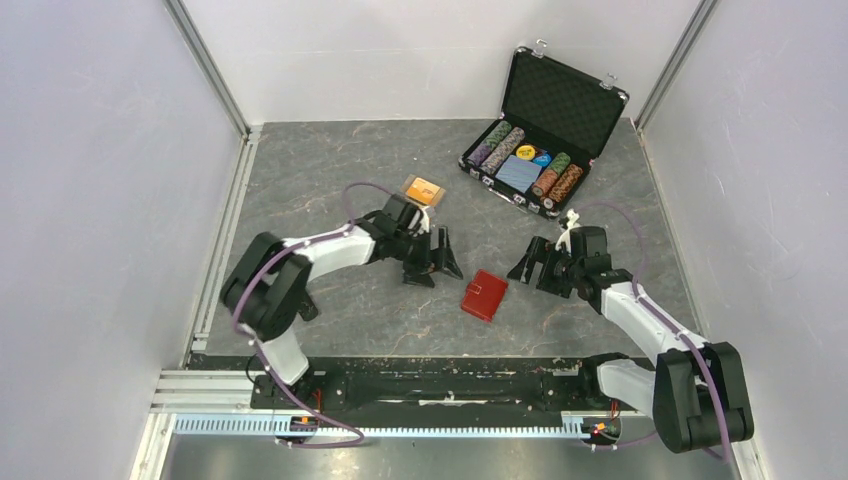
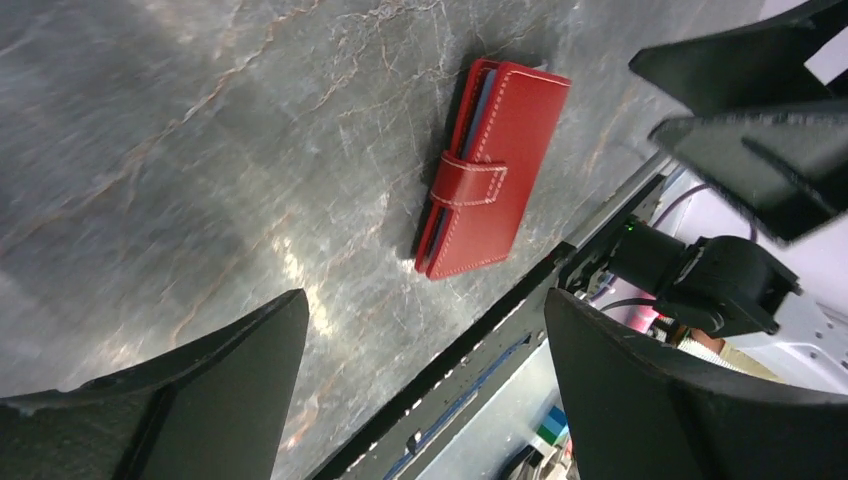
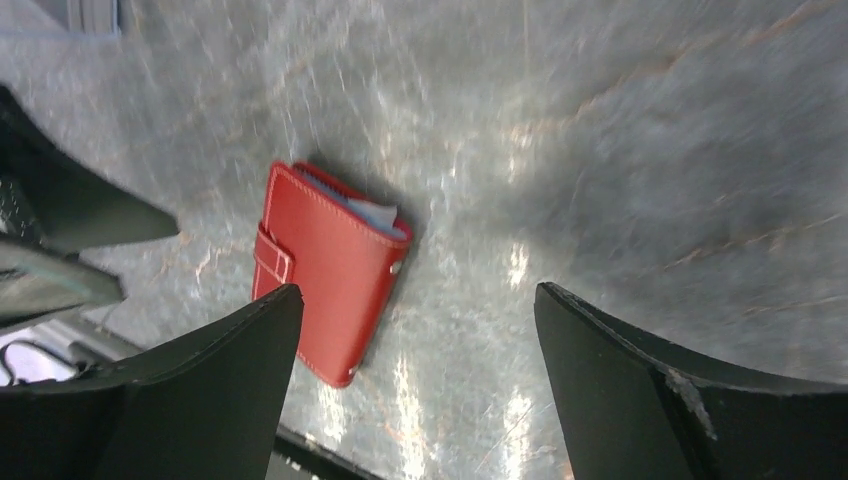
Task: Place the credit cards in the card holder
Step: Pick up the card holder from the center of the board.
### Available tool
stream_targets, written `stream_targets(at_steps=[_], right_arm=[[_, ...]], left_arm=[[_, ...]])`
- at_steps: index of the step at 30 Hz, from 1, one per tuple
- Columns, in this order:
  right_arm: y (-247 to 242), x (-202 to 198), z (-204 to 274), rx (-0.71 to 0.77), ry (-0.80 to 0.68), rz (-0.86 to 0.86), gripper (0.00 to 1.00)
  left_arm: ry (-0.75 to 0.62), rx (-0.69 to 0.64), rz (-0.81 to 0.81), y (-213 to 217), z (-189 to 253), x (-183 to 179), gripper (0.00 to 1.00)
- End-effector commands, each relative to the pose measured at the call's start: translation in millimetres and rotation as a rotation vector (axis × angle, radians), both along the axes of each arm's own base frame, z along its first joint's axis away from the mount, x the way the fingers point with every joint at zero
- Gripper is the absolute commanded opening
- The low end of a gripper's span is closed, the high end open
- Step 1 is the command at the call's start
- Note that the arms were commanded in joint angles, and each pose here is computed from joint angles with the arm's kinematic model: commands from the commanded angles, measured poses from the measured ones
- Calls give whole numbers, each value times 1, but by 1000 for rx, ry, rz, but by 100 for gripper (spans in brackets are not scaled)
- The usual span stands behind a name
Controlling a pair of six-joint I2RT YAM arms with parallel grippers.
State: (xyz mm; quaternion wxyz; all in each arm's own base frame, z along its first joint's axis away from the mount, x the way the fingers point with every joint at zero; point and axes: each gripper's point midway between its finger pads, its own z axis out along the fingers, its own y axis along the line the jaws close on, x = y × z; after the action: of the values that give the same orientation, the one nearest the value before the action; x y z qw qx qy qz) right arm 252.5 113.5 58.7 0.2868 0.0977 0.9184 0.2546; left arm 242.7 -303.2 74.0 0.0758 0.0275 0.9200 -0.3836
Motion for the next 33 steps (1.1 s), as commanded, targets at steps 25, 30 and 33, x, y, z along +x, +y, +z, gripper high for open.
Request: stream_targets(at_steps=[25,30,33], right_arm=[[81,-40,-28,439,92,143,52],[89,-31,-17,477,58,170,17],[88,-27,-14,441,46,191,0]], left_arm=[[209,-21,-92,-63,-66,-31,49],[195,-36,-87,-66,-60,-29,48],[141,-16,-73,-62,-50,-23,57]])
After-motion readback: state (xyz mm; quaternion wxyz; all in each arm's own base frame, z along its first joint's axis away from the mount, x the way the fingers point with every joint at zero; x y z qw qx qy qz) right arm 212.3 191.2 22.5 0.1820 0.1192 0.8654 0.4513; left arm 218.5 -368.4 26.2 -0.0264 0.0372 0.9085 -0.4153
